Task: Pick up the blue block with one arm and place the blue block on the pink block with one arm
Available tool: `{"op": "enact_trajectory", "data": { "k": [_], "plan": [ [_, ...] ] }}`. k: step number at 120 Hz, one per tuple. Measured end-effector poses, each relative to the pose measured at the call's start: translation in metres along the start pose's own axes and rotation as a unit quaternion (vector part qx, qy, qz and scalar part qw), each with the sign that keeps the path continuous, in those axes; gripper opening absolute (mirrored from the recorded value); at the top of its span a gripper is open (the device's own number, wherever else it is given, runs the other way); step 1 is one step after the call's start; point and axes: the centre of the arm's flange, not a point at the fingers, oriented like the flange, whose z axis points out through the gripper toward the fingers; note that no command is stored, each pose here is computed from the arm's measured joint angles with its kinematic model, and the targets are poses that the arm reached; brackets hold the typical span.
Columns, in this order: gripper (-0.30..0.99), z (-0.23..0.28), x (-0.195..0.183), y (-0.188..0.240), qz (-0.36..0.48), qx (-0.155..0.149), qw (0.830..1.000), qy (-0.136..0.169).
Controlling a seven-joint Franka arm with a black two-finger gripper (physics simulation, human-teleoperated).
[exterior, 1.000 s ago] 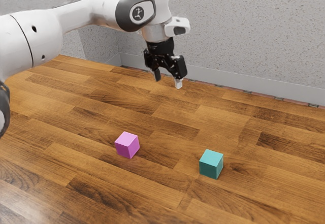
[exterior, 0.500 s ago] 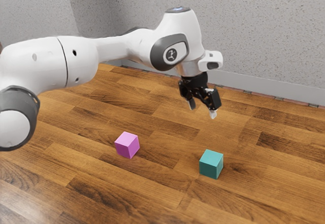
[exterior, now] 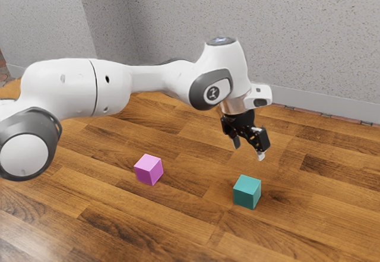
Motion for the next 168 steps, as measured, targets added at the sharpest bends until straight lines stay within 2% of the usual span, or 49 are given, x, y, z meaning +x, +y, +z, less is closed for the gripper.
{"op": "enact_trajectory", "data": {
  "k": [36, 87, 168],
  "plan": [
    [0.69, 0.041, -0.021, 0.002, -0.006, -0.001, 1.0, -0.027],
    [0.69, 0.064, -0.038, 0.004, -0.036, -0.008, 0.999, -0.029],
    [0.68, 0.1, -0.031, 0.002, -0.055, -0.009, 0.998, -0.025]
  ]
}}
